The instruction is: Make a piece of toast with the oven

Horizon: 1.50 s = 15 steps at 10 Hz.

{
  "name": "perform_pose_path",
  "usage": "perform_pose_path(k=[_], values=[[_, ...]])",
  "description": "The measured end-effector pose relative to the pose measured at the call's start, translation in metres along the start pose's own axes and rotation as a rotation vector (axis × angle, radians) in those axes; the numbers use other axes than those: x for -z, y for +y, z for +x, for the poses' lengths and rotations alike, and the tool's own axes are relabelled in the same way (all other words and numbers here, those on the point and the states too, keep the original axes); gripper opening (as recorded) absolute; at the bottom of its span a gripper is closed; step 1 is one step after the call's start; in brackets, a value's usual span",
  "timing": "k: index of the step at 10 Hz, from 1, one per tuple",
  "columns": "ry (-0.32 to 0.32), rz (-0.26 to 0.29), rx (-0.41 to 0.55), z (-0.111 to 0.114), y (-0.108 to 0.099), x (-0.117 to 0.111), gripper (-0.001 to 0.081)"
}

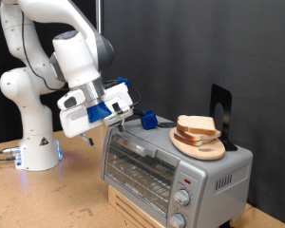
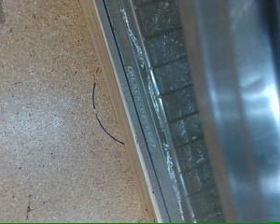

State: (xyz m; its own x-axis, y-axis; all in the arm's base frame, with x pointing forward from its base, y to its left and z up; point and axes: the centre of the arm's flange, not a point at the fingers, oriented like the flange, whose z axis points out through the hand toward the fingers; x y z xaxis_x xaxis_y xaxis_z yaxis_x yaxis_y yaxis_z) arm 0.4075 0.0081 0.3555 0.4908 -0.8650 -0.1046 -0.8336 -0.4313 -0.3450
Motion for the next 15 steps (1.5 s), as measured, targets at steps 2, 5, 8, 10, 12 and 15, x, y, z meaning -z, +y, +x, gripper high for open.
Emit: perform_pose_path(k=[2,5,8,10,12,15], values=[[0.021,0.005,-0.019,0.004,0.001,-0.005,0.0805],[0.035,0.005,-0.035,0.011,0.000,-0.008,0.0805],[0.043,0.001,-0.048,0.018,0.002,-0.008,0.0805],[0.053,-0.002,-0.054,0.023,0.005,-0.007,0.0805],[0.076,-0.012,-0.046,0.031,0.007,-0.007,0.0805],[0.119,-0.047,-0.041,0.048,0.016,-0.006,0.0805]])
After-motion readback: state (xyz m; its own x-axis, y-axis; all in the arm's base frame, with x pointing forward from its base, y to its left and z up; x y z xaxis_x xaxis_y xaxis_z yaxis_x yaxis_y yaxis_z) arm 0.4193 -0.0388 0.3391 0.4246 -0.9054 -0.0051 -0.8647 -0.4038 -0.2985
